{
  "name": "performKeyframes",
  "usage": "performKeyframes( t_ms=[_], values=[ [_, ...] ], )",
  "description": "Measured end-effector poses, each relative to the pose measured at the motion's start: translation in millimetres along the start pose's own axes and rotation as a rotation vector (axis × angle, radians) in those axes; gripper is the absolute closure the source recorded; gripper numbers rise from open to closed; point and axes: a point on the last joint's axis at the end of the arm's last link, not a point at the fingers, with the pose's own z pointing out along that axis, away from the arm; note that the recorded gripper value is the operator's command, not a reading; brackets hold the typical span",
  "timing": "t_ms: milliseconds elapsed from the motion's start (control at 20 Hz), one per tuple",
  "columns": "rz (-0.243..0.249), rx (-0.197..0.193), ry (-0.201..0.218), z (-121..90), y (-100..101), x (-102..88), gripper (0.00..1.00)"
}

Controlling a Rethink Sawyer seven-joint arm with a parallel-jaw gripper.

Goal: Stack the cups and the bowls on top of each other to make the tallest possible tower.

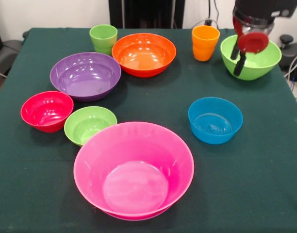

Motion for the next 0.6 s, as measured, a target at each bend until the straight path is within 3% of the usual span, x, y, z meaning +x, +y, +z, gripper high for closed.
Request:
performKeyframes(
  t_ms=[100, 250, 600],
  values=[
    [0.069, 0.013, -0.006, 8.8, 8.3, -2.5, 0.00],
    [0.120, 0.029, -0.024, 25.7, 19.9, -9.9, 0.00],
    [0.145, 0.058, -0.042, 46.3, 30.6, -15.1, 0.00]
  ],
)
